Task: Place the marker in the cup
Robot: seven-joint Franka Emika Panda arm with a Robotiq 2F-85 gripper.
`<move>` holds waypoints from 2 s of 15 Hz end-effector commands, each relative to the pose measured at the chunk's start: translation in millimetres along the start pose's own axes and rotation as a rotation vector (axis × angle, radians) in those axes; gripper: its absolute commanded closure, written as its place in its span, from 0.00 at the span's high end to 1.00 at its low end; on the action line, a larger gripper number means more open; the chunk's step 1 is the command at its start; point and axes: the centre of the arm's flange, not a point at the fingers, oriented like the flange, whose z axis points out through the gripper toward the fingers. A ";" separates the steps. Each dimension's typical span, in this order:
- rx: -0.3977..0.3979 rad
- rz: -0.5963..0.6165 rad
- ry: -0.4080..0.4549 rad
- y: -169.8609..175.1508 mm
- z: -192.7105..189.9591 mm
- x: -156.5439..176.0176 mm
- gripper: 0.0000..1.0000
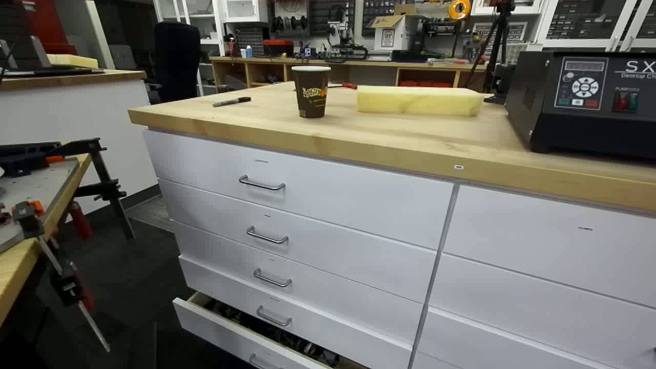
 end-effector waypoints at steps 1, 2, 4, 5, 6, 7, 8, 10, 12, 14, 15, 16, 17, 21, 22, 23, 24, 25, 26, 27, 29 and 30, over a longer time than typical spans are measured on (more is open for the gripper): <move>0.000 0.000 0.000 0.1 0.0 0.0 1.00; 0.000 0.000 0.000 0.1 0.0 0.0 1.00; 0.000 0.000 0.000 0.1 0.0 0.0 1.00; 0.000 0.000 0.000 0.1 0.0 0.0 1.00; 0.000 0.000 0.000 0.1 0.0 0.0 1.00; 0.000 0.000 0.000 0.1 0.0 0.0 1.00; 0.000 0.000 0.000 0.1 0.0 0.0 1.00; 0.002 -0.011 -0.004 -5.3 2.2 -0.2 1.00; 0.000 -0.027 -0.010 -11.7 5.0 2.7 1.00; 0.000 -0.055 -0.016 -20.5 10.3 22.5 1.00; 0.002 -0.069 -0.020 -25.3 12.6 26.3 1.00; 0.004 -0.093 -0.029 -33.1 17.7 31.6 1.00; 0.006 -0.111 -0.039 -39.0 22.1 36.0 1.00; 0.002 -0.201 -0.079 -66.6 30.1 -1.2 1.00; 0.002 -0.221 -0.085 -74.4 32.8 -8.4 1.00; 0.002 -0.239 -0.091 -80.3 35.7 -13.7 1.00; 0.000 -0.268 -0.097 -94.5 40.2 -23.7 1.00; 0.001 -0.287 -0.101 -103.8 43.1 -29.7 1.00; 0.000 -0.313 -0.103 -117.3 49.1 -40.3 1.00; 0.001 -0.335 -0.106 -130.2 51.7 -49.9 1.00; -0.001 -0.386 -0.094 -155.7 61.5 -72.3 1.00; -0.003 -0.412 -0.084 -165.4 68.0 -83.5 1.00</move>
